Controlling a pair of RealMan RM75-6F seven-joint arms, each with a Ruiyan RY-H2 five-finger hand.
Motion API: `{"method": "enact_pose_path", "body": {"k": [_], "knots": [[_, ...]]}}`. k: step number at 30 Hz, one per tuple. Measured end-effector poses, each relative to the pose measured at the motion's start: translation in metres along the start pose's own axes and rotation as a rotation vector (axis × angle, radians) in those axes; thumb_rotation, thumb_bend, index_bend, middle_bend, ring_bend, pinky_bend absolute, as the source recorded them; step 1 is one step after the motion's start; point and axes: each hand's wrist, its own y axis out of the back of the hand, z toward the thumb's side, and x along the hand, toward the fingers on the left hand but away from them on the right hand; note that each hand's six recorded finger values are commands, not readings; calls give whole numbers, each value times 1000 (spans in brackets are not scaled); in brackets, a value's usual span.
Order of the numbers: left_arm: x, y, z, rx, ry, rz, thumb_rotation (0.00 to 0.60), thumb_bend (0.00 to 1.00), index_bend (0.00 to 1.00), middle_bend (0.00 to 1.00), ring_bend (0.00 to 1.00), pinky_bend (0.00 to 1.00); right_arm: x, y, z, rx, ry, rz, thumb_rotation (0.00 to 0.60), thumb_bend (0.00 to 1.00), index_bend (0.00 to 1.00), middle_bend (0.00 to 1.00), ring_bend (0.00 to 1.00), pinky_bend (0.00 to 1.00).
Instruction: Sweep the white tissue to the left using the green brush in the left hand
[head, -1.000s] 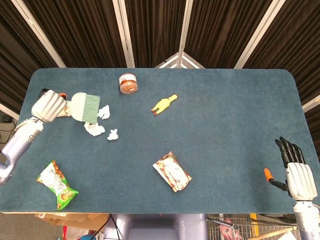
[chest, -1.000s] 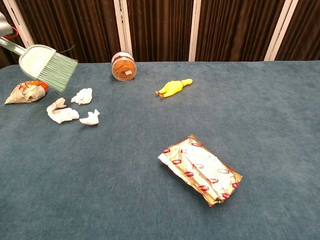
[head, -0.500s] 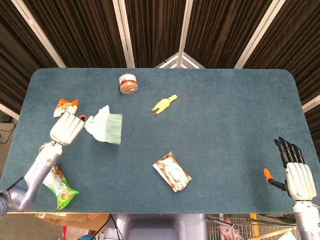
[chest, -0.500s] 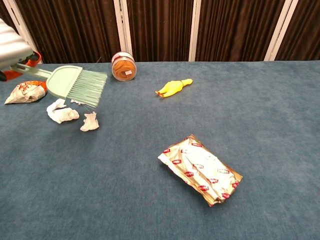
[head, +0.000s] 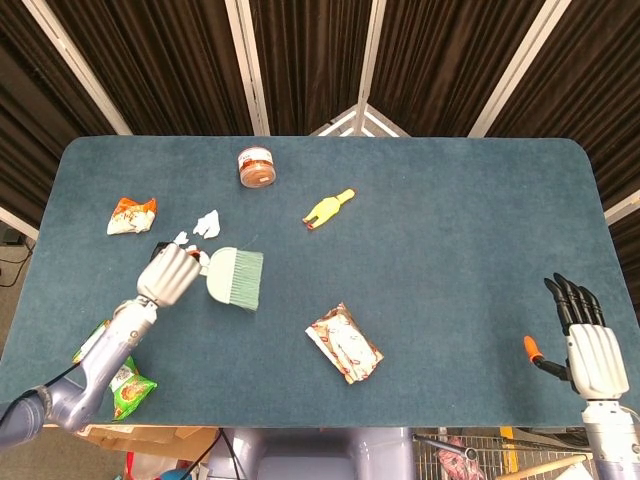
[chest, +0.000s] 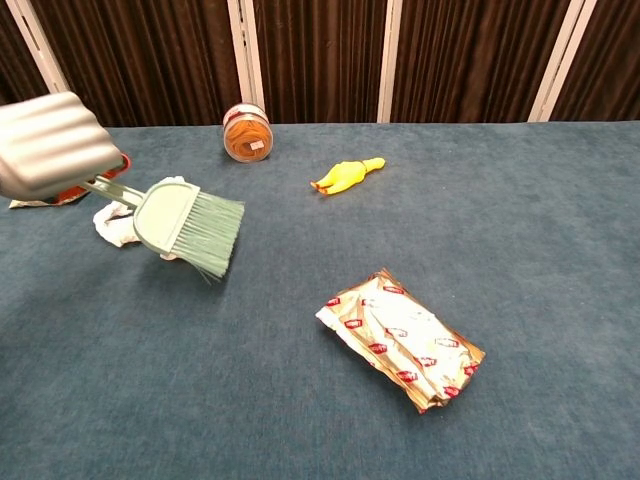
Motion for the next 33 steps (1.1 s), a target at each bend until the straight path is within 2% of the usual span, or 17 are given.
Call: {"method": "enact_pose_path", "body": {"k": [9,14,21,28,33], "knots": [[18,-26,0,129,-31,-25,600,782,824,1000,1000,1000,0,1,0,1,6,-3,600,344,0,0,0,0],[19,-39,-11,194,-51,-21,600,781,824,1000,1000,1000,0,1,0,1,4,-4,600,344,0,0,0,0],[1,-69,-58,280,-30,-79,600,782,824,1000,1000,1000,0,1,1,3,7,-9,600,344,0,0,0,0],[-39,-108,-115,343,29,-178,600,782,824,1000,1000,1000,0,0,3,7,14,-9,600,344,0,0,0,0],[-52,-111,-141,344,92,-182,600,782,824,1000,1000,1000,1,0,4,12,18,-12,600,344,0,0,0,0]]}}
